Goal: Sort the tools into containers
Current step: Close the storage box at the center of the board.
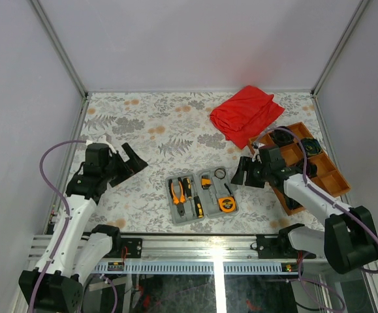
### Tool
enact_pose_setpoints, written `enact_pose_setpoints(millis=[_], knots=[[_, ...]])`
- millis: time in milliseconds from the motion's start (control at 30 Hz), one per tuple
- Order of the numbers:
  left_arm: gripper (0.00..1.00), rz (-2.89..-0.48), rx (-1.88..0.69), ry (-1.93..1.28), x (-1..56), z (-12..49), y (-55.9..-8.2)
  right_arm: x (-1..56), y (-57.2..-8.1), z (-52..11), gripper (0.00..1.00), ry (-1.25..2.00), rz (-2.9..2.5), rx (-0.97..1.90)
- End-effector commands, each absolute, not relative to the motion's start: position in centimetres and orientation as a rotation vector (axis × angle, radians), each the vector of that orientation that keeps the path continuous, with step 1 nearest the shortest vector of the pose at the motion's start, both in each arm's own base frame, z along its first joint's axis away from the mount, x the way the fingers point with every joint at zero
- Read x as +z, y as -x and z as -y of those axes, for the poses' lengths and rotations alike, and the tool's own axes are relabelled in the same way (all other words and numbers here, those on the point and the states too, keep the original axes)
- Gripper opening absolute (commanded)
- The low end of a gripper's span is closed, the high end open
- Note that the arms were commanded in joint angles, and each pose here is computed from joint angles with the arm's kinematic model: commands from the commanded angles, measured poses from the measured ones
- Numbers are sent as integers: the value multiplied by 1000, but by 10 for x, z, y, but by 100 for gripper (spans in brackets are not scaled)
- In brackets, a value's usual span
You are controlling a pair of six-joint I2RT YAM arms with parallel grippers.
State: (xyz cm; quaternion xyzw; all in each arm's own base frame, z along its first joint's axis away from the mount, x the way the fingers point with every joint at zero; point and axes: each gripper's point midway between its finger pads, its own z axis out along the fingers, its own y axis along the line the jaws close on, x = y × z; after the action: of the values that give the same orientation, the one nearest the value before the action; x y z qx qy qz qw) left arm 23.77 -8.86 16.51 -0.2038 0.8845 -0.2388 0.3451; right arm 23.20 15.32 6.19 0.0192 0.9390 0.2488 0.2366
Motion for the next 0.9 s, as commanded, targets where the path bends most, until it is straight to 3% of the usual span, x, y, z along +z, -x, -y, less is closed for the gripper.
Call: enact_pose_setpoints(millis=[0,600,867], knots=[[100,-2264,-662,504,170,97,-243,61,-244,-162,66,-12,-2550,737],[100,-2277,-688,484,163,106,-240,39,-252,-166,34,11,-2605,766],[98,-2283,-739,469,157,115,-238,40,-254,-170,8,10,-2594,798]])
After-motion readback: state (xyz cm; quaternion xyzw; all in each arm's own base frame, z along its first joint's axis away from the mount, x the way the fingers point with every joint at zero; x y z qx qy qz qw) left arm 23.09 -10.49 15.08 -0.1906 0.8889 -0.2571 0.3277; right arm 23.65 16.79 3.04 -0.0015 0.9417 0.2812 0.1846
